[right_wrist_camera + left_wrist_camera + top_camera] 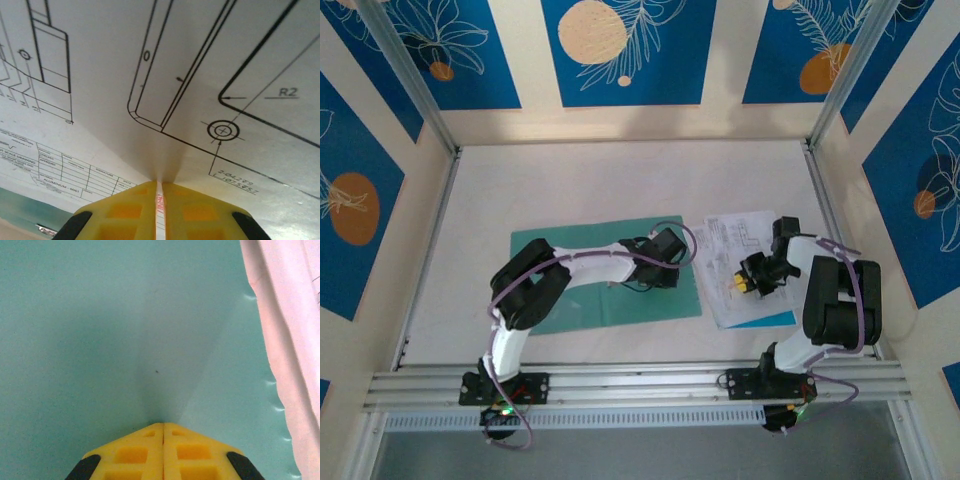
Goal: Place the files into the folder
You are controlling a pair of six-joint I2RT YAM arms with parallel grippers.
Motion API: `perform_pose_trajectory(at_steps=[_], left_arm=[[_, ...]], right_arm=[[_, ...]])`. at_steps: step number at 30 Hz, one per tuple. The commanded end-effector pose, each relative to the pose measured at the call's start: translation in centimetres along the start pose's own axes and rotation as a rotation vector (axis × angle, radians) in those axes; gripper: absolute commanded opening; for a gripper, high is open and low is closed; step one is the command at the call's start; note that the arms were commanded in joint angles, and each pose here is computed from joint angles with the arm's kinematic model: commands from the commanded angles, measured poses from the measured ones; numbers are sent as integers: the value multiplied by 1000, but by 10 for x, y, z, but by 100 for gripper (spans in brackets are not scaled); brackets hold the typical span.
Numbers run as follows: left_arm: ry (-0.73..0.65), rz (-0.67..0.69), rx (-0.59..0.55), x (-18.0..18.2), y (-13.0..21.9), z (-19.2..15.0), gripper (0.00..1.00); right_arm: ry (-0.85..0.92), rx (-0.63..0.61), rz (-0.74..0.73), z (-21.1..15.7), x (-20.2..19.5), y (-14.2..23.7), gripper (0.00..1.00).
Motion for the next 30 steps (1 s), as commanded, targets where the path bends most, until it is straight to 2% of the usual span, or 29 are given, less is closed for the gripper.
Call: perform_pose_trajectory(at_steps=[1, 6, 11, 19, 24, 30], left_arm=[[-22, 60, 24, 10, -21, 1, 6], [-26, 53, 28, 5, -27, 4, 6], [-31, 43, 20, 2, -25, 6, 6], [-45, 37, 11, -2, -19, 9, 5], [-49, 45, 8, -1, -19, 11, 5], [-37, 56, 6, 8, -21, 20, 5]], right_arm=[[-50, 21, -109, -4, -9, -9, 13], [-51, 15, -79, -3, -7, -5, 10], [-26, -97, -42, -2, -6, 25, 12], [-196, -144, -26, 23, -50, 48, 12], [-292, -149, -9, 34, -68, 52, 12], [-361, -88, -39, 25, -72, 40, 12]])
Point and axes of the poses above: each hand's point on the last joint's axis, 136 mm out from that joint toward the fingers, its own y axis back along the fingers, its own x axis along the line the jaws close on, z = x × y, the point moved 10 cm from there along y, back along the fingers, and after that the axes turned 14 degrees about y, right-handed, at the moved point
